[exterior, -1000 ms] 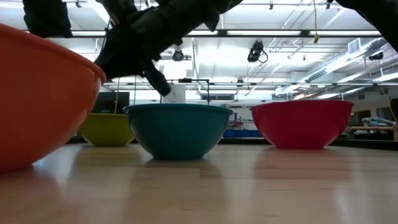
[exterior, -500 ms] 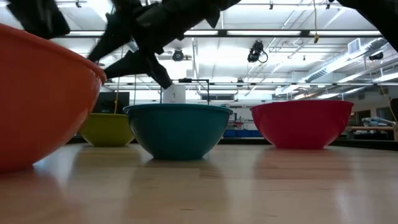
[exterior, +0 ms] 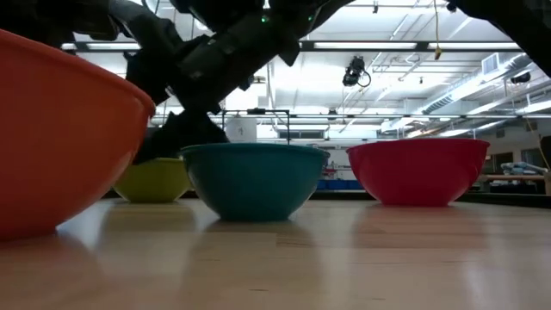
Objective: Nest bowls inside each other
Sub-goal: Stack the orange bowl on top of the red bowl
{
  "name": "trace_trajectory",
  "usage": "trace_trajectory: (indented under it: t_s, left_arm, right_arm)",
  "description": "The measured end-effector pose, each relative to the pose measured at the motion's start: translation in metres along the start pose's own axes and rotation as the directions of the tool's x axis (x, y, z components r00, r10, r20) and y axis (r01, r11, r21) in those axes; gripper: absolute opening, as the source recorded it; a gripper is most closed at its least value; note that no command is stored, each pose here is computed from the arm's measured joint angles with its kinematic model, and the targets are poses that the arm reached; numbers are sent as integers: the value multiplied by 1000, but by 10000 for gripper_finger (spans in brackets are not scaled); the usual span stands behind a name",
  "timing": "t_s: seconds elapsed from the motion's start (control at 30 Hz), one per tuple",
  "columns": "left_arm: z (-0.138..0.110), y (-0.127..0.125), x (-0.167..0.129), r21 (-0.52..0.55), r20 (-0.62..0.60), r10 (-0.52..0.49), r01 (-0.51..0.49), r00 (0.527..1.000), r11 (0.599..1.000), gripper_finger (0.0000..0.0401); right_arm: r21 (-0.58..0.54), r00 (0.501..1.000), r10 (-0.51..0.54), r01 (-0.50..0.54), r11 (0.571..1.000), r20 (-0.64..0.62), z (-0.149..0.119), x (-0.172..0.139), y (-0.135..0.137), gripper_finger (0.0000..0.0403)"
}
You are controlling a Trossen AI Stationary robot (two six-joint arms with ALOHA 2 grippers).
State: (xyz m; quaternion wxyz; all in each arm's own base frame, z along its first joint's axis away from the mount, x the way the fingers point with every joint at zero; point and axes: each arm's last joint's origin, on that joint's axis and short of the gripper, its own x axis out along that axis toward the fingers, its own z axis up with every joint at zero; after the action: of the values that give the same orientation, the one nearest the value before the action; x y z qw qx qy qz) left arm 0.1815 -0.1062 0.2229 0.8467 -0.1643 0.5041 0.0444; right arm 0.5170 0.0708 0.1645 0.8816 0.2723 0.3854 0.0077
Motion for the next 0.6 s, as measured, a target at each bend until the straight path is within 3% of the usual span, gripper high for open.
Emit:
trace_trajectory:
  t_s: [0.1,0.27,0.47,0.6]
  left_arm:
    - [3,1,0,-20,13,-3,3,1000,1000,7]
    - [11,-2,-13,-56,34,-25,27,999,998,7]
    - [33,-5,-75,-75,156,-36,48,987,996,7]
    - [44,3,-123,-101,310,55,-25,949,995,7]
  right_arm:
    - [-13,1000,2,-2,1000,-28,-2,0,-1,148]
    - [-18,1000,15,-15,1000,-7,4,-7,1,21]
    - [81,995,25,-32,996,92,36,-47,0,15]
    - [117,978,-85,63,991,193,65,-102,-6,15]
